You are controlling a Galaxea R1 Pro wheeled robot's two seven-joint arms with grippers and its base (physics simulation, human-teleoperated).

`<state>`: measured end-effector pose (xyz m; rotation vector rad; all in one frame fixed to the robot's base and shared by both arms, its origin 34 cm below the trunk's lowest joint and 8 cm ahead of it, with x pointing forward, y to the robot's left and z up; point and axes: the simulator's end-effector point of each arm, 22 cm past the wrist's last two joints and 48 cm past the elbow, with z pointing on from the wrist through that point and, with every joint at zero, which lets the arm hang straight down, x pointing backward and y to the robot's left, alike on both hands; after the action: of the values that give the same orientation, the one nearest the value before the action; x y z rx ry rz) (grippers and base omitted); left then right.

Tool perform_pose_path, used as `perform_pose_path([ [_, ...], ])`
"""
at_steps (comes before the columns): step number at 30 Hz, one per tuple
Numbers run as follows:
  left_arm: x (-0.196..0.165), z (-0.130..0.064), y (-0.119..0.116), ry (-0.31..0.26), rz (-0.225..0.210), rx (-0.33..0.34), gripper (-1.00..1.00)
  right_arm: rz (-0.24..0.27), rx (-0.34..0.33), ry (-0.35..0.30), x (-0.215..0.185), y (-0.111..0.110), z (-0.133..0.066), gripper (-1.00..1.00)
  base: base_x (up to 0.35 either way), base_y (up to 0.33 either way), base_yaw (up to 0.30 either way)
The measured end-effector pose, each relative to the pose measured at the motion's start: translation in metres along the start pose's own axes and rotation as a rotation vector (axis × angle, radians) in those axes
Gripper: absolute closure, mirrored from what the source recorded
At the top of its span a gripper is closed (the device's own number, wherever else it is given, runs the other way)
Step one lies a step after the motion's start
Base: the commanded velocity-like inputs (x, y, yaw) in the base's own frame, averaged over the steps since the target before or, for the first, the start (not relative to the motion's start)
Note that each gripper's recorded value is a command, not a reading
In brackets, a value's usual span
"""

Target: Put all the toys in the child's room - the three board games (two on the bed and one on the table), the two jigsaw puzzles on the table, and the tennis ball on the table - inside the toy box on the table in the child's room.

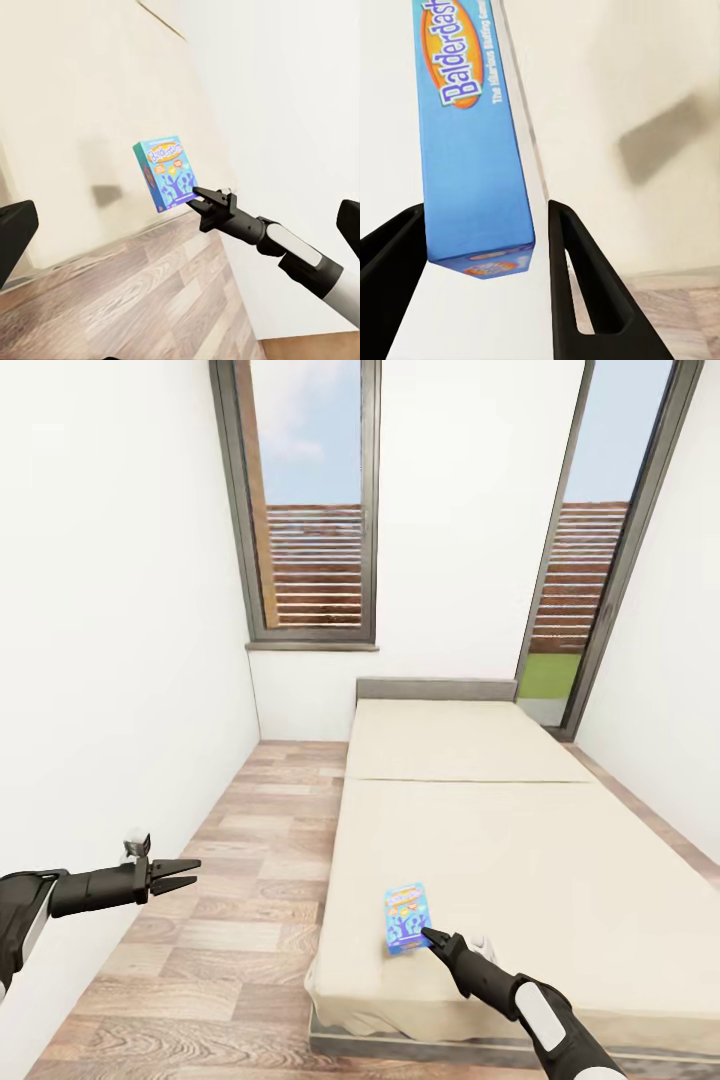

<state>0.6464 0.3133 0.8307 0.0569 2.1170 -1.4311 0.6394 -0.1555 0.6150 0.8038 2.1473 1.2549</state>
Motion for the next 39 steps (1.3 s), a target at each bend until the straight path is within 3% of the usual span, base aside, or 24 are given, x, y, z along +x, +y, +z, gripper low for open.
perform_pose_path([
  [19,-0.019,-0.007,-0.028,0.003,0.0,-0.001,-1.0,-0.001,-0.002,0.0,-0.007,0.033,-0.013,1.0,0.0,0.0,-0.004],
  [39,-0.04,-0.018,-0.065,-0.003,0.017,0.004,-1.0,-0.012,-0.053,-0.009,-0.017,0.081,-0.03,1.0,0.0,0.0,-0.202],
])
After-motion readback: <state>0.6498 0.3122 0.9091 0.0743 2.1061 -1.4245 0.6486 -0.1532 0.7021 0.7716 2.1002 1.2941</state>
